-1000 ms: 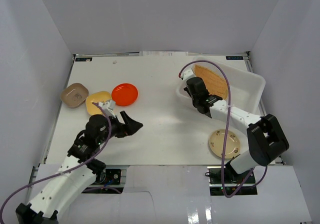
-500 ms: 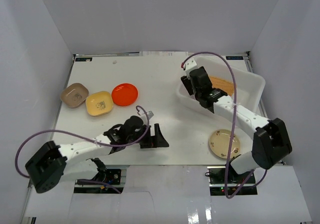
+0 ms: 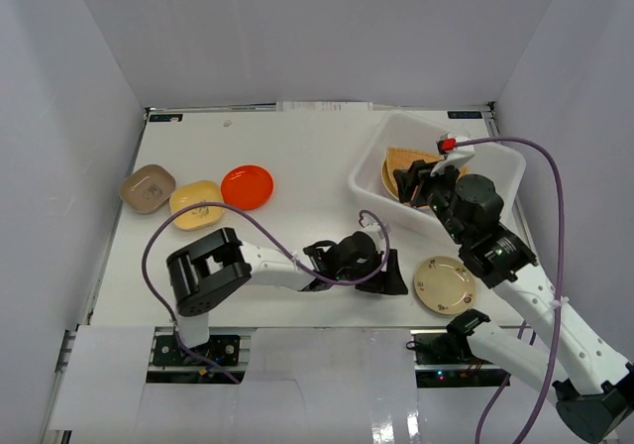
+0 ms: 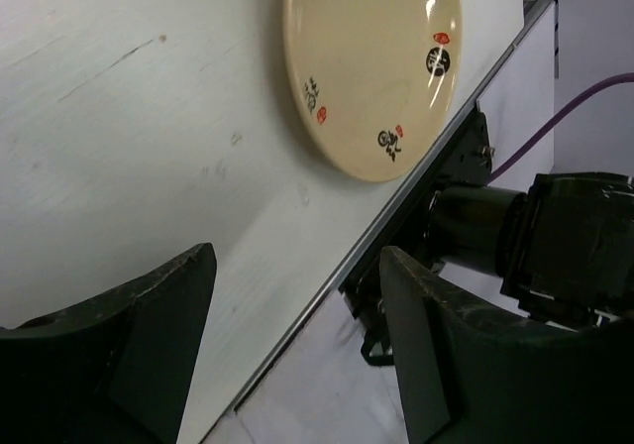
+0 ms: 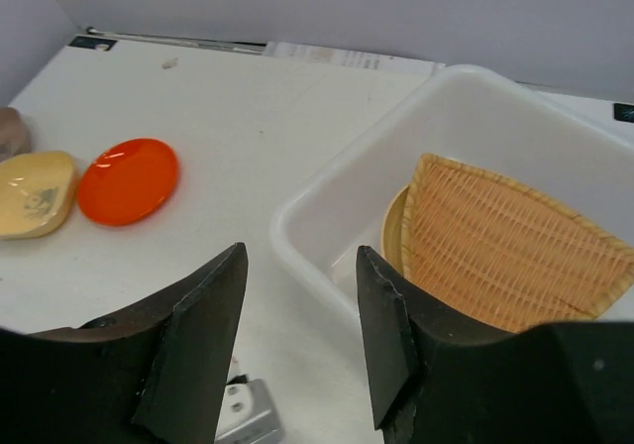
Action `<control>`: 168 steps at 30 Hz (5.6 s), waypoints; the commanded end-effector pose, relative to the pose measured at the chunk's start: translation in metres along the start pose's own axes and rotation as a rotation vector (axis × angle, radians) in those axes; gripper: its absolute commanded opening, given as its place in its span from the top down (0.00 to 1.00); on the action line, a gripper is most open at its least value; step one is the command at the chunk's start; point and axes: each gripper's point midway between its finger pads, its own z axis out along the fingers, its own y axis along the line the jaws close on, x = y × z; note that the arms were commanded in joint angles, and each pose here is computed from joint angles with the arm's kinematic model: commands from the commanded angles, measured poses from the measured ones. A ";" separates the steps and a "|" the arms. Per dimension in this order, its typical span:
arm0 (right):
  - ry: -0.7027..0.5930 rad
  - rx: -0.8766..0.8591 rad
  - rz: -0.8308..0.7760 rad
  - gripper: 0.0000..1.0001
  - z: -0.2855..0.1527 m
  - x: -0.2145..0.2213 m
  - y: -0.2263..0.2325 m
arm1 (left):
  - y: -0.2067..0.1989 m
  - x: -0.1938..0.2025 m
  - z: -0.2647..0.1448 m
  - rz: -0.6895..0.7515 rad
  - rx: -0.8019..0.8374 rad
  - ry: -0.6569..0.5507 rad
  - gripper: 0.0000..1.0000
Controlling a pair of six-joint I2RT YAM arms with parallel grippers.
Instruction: Place the plates into the plastic bin on the countertop
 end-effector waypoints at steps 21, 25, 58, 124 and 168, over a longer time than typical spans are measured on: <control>-0.005 -0.220 0.233 0.49 -0.058 0.030 0.030 | 0.031 -0.005 0.072 0.037 -0.177 -0.010 1.00; -0.001 -0.320 0.258 0.48 -0.066 0.023 0.048 | 0.040 -0.002 0.017 0.045 -0.196 -0.062 1.00; 0.440 -0.266 0.337 0.33 0.251 0.167 0.220 | -0.008 -0.104 -0.450 -0.086 -0.060 -0.976 1.00; -0.013 0.384 0.549 0.90 0.039 0.089 -0.200 | -0.065 -0.264 -0.107 0.089 -0.016 -0.547 1.00; 0.670 0.644 0.188 0.34 0.063 0.193 -0.209 | -0.082 -0.313 -0.169 0.296 -0.011 -0.674 0.02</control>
